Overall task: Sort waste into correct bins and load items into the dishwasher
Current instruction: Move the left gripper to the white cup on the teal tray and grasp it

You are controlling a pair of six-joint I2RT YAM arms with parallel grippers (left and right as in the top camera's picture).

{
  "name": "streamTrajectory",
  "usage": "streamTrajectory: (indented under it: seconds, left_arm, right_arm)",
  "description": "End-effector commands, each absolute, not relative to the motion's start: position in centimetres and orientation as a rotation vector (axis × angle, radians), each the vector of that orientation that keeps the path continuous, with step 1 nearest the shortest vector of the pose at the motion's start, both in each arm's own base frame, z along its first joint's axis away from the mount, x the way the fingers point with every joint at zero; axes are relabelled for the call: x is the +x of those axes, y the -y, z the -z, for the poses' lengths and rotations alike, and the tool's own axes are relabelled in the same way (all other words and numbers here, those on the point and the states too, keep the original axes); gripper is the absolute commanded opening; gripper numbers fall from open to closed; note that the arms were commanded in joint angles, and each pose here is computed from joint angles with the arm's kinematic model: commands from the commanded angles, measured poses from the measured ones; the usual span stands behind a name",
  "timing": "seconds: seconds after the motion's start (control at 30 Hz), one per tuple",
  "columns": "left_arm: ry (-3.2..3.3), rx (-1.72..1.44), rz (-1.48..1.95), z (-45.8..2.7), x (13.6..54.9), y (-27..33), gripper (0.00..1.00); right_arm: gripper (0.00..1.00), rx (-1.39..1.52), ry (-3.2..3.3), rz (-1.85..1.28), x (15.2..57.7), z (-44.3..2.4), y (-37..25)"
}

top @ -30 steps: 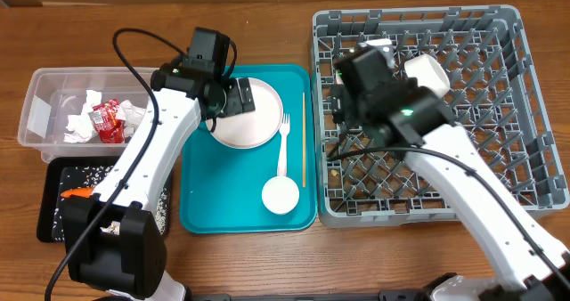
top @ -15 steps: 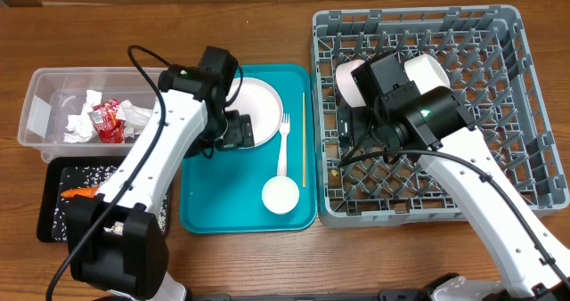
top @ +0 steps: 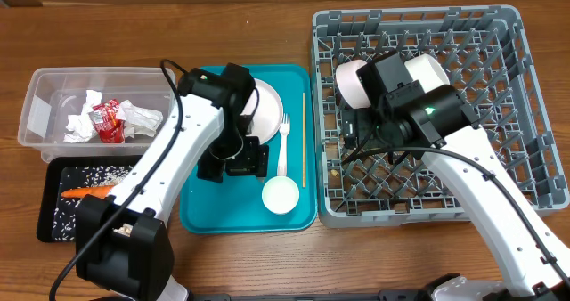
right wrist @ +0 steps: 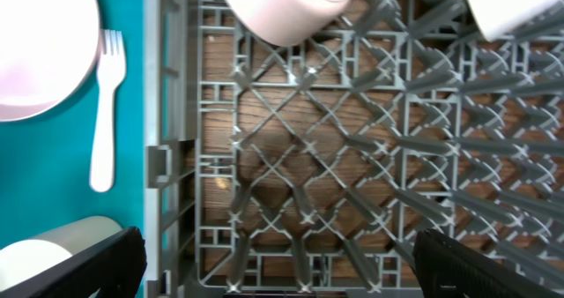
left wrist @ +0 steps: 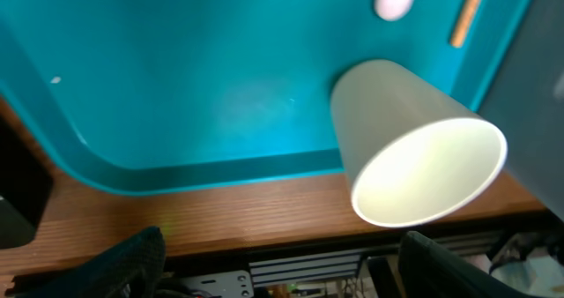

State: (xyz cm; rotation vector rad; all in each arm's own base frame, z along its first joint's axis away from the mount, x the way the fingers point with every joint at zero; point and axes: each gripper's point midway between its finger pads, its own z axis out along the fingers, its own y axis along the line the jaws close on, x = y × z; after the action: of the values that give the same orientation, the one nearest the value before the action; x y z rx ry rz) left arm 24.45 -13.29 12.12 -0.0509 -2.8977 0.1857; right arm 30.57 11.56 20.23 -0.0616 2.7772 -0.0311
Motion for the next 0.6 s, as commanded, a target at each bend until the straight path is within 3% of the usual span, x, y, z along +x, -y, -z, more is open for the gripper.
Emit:
streamTrajectory:
  seconds: [0.0, 0.57]
  left_arm:
    - [2.861, -0.135, -0.233, -11.9, 23.3, 14.7, 0.87]
    - [2.849, -0.096, -0.316, -6.2, 22.0, 16.1, 0.79]
  right_arm:
    - [1.0, -0.015, -2.758, 0.032, 30.8, -21.0, -10.6]
    - [1.0, -0.002, -2.783, 0.051, 30.4, -20.8, -10.0]
